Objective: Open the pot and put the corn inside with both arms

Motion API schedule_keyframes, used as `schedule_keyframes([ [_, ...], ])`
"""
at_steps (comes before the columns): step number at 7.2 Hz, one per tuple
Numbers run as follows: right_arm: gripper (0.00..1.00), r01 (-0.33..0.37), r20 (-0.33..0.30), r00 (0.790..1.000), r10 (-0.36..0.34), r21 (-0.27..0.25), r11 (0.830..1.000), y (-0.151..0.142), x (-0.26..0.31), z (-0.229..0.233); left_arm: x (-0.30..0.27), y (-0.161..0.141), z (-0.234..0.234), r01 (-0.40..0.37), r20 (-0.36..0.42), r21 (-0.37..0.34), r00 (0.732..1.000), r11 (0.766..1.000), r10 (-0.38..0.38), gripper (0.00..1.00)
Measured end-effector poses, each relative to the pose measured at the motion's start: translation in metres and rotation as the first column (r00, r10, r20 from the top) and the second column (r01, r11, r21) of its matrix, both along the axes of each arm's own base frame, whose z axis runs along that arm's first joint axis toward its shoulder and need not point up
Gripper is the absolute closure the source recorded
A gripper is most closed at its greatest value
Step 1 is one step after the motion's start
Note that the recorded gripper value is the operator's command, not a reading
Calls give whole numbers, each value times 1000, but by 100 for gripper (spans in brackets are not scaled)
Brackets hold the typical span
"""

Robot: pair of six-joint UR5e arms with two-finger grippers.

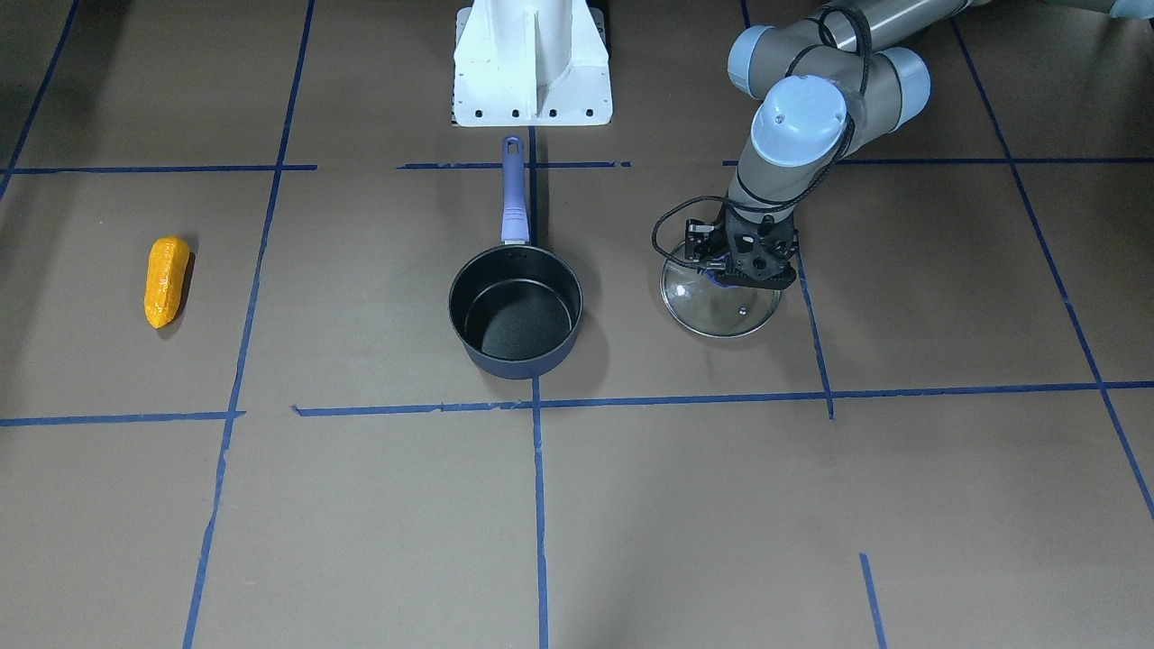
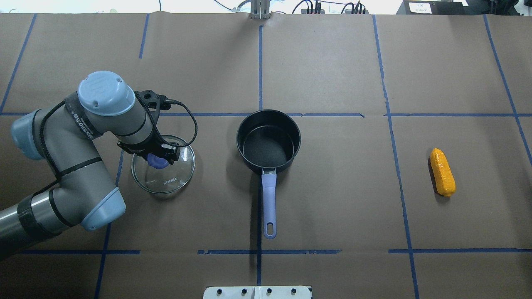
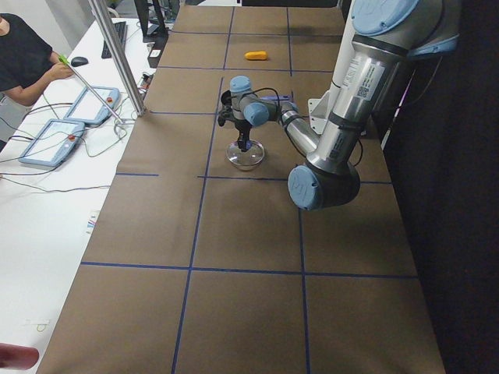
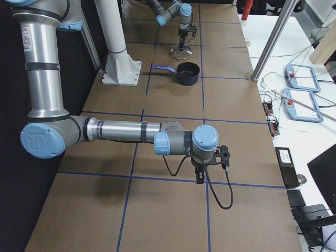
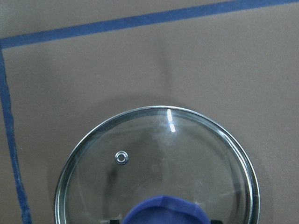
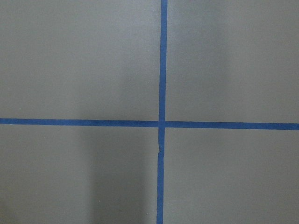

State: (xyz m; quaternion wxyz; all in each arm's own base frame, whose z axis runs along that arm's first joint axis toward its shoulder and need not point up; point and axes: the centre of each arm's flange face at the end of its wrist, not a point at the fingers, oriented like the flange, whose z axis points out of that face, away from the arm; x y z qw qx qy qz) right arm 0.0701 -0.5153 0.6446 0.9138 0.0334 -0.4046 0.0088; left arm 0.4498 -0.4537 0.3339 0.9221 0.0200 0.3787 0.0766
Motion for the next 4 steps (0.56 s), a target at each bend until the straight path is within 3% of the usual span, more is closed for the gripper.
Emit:
schedule_keyframes([
  [1, 0, 0, 1, 1000, 0, 0, 1000, 0, 0, 0, 1, 0, 1, -4, -2, 3, 1000, 1000, 4, 22],
  [2, 0, 0, 1, 1000, 0, 2, 1000, 0, 0, -1, 1, 0, 1, -8, -3, 8, 1000, 1000, 8, 8],
  [4, 0, 2, 2, 1000, -2, 10, 1000, -1, -1, -4, 2, -1, 1, -17, -4, 18, 1000, 1000, 17, 1],
])
